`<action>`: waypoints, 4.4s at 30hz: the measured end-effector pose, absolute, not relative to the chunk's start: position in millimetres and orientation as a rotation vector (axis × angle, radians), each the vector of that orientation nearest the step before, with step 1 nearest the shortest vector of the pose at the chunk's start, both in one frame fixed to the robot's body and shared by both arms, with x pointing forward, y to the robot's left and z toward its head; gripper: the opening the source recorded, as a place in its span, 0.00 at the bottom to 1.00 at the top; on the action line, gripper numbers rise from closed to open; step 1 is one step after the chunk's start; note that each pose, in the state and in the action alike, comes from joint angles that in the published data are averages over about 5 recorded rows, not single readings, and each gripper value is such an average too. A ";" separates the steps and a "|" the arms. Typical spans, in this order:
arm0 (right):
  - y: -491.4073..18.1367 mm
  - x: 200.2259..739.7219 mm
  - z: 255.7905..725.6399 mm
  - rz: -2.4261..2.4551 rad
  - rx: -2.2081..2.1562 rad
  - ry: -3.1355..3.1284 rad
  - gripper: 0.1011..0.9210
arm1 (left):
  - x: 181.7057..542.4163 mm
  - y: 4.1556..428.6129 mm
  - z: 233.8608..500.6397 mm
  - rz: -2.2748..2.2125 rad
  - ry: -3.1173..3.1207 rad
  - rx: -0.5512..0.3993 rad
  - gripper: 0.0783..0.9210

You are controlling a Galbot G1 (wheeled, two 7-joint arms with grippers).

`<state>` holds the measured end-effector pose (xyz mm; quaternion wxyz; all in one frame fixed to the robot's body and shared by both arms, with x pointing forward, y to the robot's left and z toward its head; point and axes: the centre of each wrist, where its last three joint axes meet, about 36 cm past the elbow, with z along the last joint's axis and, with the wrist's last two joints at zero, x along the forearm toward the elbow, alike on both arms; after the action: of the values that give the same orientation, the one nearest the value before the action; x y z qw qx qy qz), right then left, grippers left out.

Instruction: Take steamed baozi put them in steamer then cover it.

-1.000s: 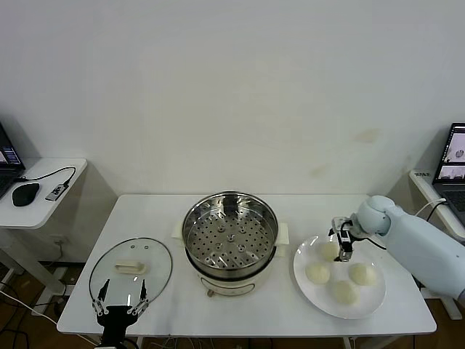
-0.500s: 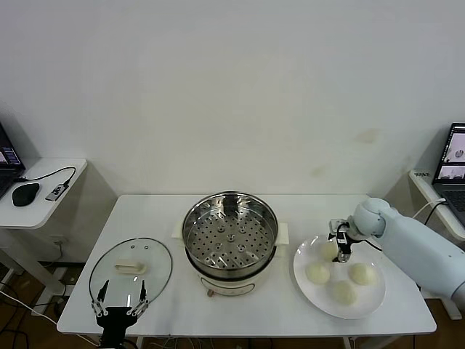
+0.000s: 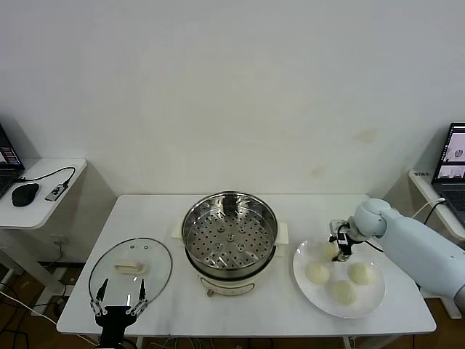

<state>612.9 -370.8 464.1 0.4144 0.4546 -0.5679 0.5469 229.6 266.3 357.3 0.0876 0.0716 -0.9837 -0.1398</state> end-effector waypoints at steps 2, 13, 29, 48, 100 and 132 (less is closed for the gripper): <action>-373.0 611.3 472.8 1.379 1.146 -1.429 0.62 | 229.7 266.8 357.8 -0.419 -2.930 0.212 0.88; -370.7 614.1 560.1 1.435 1.204 -1.520 0.62 | 228.6 264.8 360.2 -0.389 -2.931 0.174 0.88; -260.7 655.8 698.8 1.672 1.503 -1.588 0.63 | 233.7 262.7 366.2 -0.093 -2.997 0.103 0.88; -92.0 668.4 671.8 2.075 1.913 -1.073 0.64 | 243.7 268.6 373.1 -0.022 -3.041 0.149 0.88; -106.4 637.6 692.1 2.057 1.734 -1.105 0.88 | 260.1 266.3 389.0 -0.093 -3.054 0.140 0.88; -307.5 520.1 604.0 1.480 1.306 -1.371 0.88 | 261.7 273.0 382.6 -0.193 -2.994 0.165 0.88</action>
<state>520.1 -307.5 604.0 0.3607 0.5067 -0.5321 0.5745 261.7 273.0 382.6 0.0684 0.0547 -0.9941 -0.0640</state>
